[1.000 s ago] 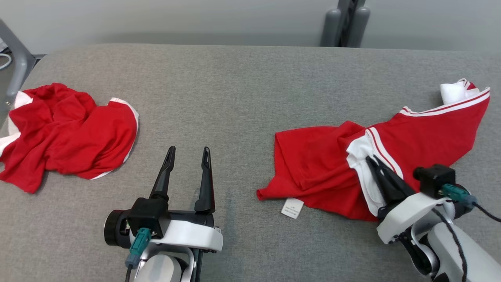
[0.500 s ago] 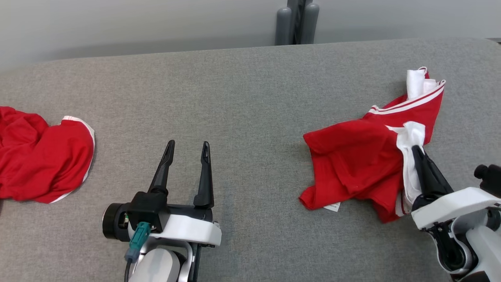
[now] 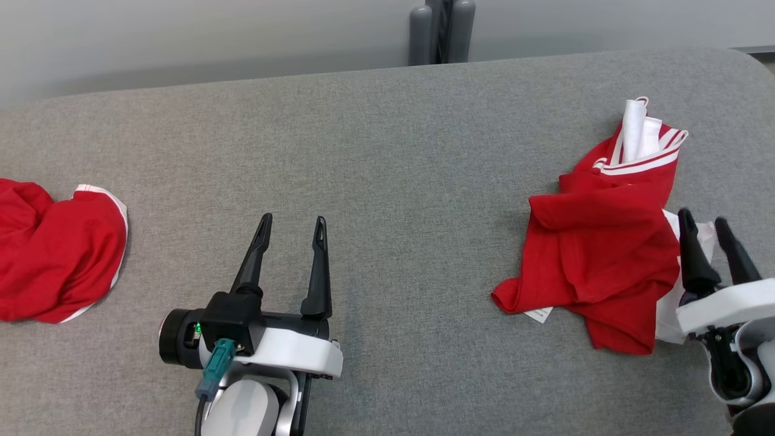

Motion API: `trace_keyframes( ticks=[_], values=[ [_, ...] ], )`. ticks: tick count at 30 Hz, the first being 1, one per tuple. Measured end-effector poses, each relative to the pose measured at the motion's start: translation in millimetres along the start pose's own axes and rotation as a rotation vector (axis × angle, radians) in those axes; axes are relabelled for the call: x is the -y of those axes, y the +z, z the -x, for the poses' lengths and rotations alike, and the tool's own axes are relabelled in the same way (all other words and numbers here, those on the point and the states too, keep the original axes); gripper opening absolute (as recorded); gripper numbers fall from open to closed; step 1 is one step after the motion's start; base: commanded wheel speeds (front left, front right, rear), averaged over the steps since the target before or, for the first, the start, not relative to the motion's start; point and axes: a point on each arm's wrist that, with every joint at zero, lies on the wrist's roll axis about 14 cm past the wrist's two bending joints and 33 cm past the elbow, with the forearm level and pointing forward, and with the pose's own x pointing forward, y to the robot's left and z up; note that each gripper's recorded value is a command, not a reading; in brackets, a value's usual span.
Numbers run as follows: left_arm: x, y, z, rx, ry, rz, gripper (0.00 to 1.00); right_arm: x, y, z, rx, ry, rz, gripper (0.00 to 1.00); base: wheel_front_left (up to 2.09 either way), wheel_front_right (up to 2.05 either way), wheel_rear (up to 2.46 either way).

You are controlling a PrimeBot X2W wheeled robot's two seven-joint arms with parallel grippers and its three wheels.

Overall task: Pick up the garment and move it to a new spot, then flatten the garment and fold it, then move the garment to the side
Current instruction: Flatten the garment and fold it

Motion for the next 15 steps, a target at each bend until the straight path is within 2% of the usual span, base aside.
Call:
trace_keyframes(
  ticks=[4, 6, 11, 15],
  values=[
    [6, 3, -3, 0.011, -0.019, 0.005, 1.0, -29, 50, -5, 0.157, 0.101, 0.097, 1.0, 0.0, 0.0, 0.0],
    [10, 7, -4, 0.023, -0.029, 0.01, 1.0, -49, 62, -1, 0.201, 0.164, 0.164, 1.0, 0.0, 0.0, 0.0],
    [20, 17, -8, 0.053, -0.056, 0.035, 1.0, -90, 68, 16, 0.251, 0.301, 0.28, 1.0, 0.0, 0.0, 0.0],
    [28, 19, -8, 0.055, -0.079, 0.046, 1.0, -90, 56, 27, 0.225, 0.309, 0.299, 1.0, 0.0, 0.0, 0.0]
  ],
)
